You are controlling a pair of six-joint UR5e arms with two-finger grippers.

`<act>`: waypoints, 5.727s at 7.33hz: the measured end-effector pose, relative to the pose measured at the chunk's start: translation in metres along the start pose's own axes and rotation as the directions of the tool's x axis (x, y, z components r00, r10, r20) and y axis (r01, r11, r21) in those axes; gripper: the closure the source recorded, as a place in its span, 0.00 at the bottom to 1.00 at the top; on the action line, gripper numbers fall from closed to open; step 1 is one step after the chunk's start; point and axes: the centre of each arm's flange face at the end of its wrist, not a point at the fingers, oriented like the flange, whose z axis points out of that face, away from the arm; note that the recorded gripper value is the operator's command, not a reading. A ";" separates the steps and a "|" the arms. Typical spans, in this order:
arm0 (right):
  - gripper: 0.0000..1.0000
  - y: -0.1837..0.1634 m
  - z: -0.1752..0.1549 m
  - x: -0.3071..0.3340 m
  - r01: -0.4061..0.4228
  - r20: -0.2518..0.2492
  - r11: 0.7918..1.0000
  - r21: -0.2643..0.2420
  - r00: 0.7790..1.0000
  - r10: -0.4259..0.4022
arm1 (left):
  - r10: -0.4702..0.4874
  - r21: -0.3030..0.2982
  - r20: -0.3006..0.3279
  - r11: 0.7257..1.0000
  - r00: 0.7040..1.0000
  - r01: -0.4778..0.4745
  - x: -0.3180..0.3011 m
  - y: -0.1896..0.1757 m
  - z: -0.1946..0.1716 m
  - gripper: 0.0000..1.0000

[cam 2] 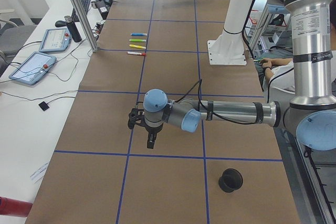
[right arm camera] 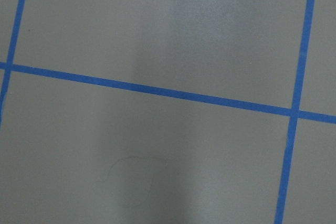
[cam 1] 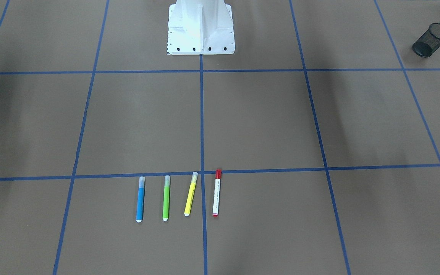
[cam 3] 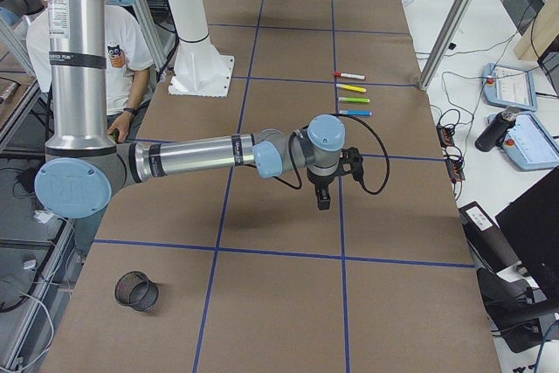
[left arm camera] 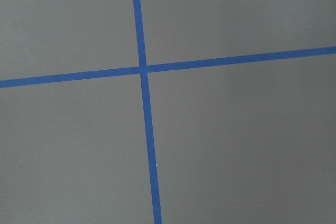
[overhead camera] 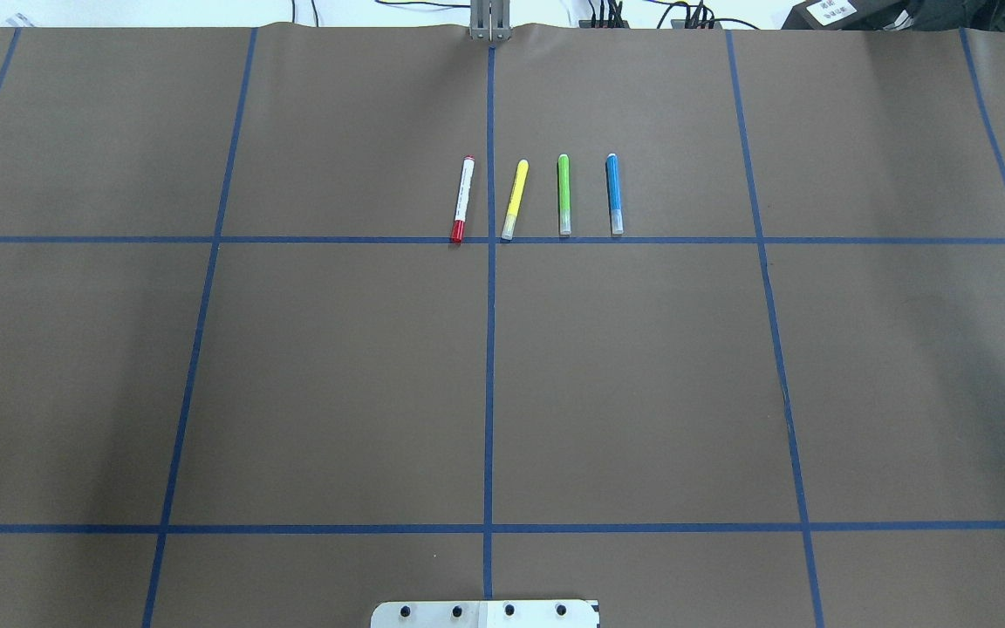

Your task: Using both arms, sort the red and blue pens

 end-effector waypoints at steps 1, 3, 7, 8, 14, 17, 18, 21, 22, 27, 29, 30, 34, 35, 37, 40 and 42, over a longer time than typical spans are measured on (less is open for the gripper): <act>0.00 0.000 0.001 0.001 -0.002 -0.001 1.000 -0.001 1.000 0.002 | 0.003 0.001 -0.007 1.000 1.000 -0.003 0.002 -0.001 -0.001 0.00; 0.00 0.001 0.005 0.004 -0.008 -0.008 1.000 -0.008 1.000 0.008 | 0.032 0.014 -0.018 0.999 0.999 -0.032 0.017 -0.017 -0.003 0.00; 0.00 0.002 0.005 0.003 -0.007 -0.008 1.000 -0.008 1.000 0.007 | 0.177 0.002 -0.097 0.984 0.979 -0.178 0.181 -0.108 0.029 0.01; 0.00 0.003 0.005 0.003 -0.007 -0.006 1.000 -0.009 1.000 0.007 | 0.174 -0.013 -0.101 0.984 0.979 -0.177 0.236 -0.124 0.042 0.01; 0.00 0.003 0.005 0.001 -0.001 -0.002 1.000 -0.007 1.000 0.001 | 0.147 -0.101 -0.047 0.983 0.988 -0.152 0.554 -0.213 0.132 0.14; 0.00 0.003 0.005 0.000 -0.001 -0.001 1.000 -0.009 1.000 0.001 | 0.160 -0.096 -0.058 0.982 0.985 -0.165 0.624 -0.235 0.157 0.26; 0.00 0.003 0.006 0.000 0.000 0.000 1.000 -0.010 1.000 0.000 | 0.164 -0.088 -0.056 0.982 0.985 -0.168 0.636 -0.236 0.163 0.27; 0.00 0.004 0.008 -0.001 0.001 0.000 1.000 -0.015 1.000 -0.001 | 0.175 -0.060 -0.050 0.982 0.983 -0.177 0.659 -0.232 0.183 0.31; 0.00 0.004 0.009 -0.001 0.001 0.000 1.000 -0.017 1.000 -0.001 | 0.168 -0.050 -0.052 0.984 0.984 -0.171 0.664 -0.229 0.191 0.33; 0.00 0.004 0.018 -0.004 0.008 -0.001 0.999 -0.033 1.000 -0.008 | 0.166 -0.039 -0.049 0.985 0.985 -0.168 0.674 -0.226 0.200 0.48; 0.00 0.004 0.020 -0.006 0.002 -0.003 0.999 -0.039 1.000 -0.003 | 0.169 -0.043 -0.049 0.984 0.984 -0.171 0.676 -0.224 0.202 0.81; 0.00 0.004 0.022 -0.007 -0.001 -0.003 0.999 -0.041 1.000 0.001 | 0.169 -0.043 -0.050 0.984 0.984 -0.171 0.677 -0.223 0.202 0.99; 0.00 0.004 0.023 -0.008 -0.004 -0.004 0.999 -0.043 1.000 0.004 | 0.130 -0.043 -0.053 0.990 0.990 -0.132 0.678 -0.224 0.197 1.00; 0.00 0.004 0.023 -0.008 -0.004 -0.004 0.999 -0.043 1.000 0.004 | 0.101 -0.039 -0.053 0.994 0.993 -0.103 0.677 -0.227 0.185 1.00; 0.00 0.004 0.022 -0.009 -0.006 -0.004 0.999 -0.041 1.000 0.006 | 0.047 -0.054 -0.056 0.997 0.997 -0.050 0.635 -0.233 0.160 1.00; 0.00 0.004 0.023 -0.009 -0.010 -0.004 0.999 -0.043 1.000 0.010 | -0.040 -0.068 -0.054 0.997 0.998 0.036 0.493 -0.218 0.142 1.00; 0.00 0.004 0.025 -0.010 -0.010 -0.004 0.999 -0.046 1.000 0.010 | -0.119 -0.029 0.012 0.992 0.993 0.119 0.377 -0.236 0.123 1.00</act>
